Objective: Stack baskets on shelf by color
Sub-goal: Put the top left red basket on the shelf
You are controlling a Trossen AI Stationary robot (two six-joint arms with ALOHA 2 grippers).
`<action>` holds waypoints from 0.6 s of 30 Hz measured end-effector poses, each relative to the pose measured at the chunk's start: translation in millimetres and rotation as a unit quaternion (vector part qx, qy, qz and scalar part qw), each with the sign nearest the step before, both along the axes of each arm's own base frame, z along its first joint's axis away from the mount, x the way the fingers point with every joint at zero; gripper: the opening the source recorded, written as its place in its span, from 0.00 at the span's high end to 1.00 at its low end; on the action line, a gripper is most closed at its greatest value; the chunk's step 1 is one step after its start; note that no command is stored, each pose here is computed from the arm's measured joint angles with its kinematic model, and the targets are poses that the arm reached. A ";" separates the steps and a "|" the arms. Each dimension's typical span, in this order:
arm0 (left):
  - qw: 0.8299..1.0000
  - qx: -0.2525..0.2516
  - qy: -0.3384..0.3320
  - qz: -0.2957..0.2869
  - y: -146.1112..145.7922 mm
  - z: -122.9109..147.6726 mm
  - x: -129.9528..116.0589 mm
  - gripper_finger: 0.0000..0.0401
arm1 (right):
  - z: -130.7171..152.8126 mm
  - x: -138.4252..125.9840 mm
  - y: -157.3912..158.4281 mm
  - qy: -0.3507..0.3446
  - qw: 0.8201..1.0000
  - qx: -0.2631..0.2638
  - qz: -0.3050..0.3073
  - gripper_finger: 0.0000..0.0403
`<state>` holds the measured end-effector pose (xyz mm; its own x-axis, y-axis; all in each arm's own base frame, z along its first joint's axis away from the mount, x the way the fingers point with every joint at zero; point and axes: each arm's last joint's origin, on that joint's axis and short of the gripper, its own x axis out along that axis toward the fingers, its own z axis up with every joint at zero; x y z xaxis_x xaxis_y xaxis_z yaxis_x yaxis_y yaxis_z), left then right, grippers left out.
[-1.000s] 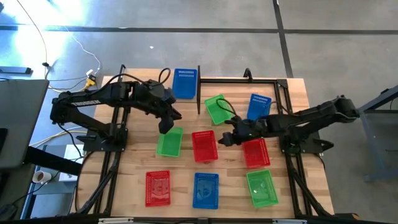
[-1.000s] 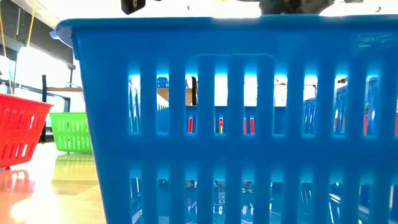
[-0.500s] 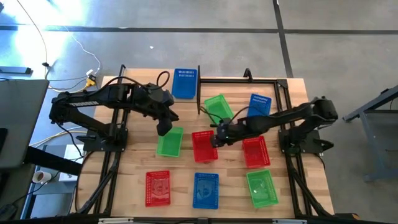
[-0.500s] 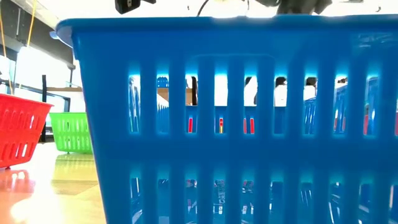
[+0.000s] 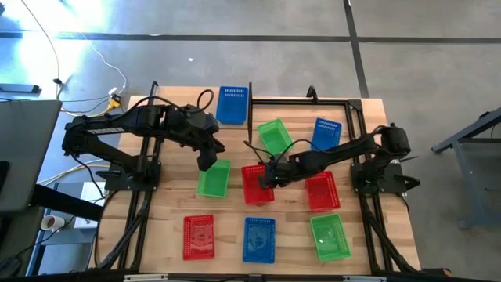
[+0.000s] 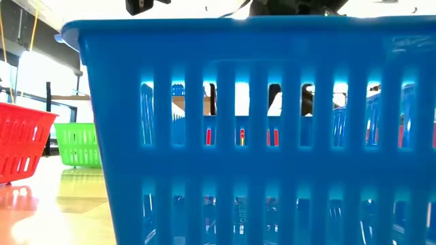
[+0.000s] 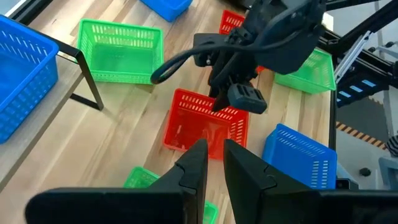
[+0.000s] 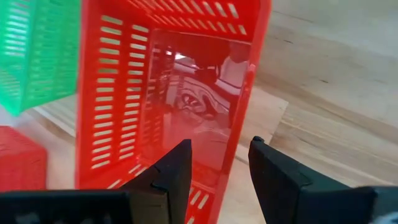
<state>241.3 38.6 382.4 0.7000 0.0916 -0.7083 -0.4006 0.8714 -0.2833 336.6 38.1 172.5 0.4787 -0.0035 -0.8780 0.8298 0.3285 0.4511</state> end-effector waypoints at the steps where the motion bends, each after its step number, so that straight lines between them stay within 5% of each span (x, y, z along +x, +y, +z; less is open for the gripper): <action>1: 1.000 -0.001 0.003 0.000 -0.1 -0.3 -0.5 0.89 | -1.5 0.1 0.1 0.003 1.000 0.001 -0.001 0.65; 12: 0.999 -0.019 0.026 0.021 -0.4 -3.7 -3.9 0.89 | -11.2 2.0 1.9 0.020 1.000 0.023 0.007 0.97; 18: 0.999 -0.015 0.027 0.017 -0.4 -3.8 -4.0 0.83 | -9.2 3.5 2.5 0.017 0.999 0.027 0.007 0.99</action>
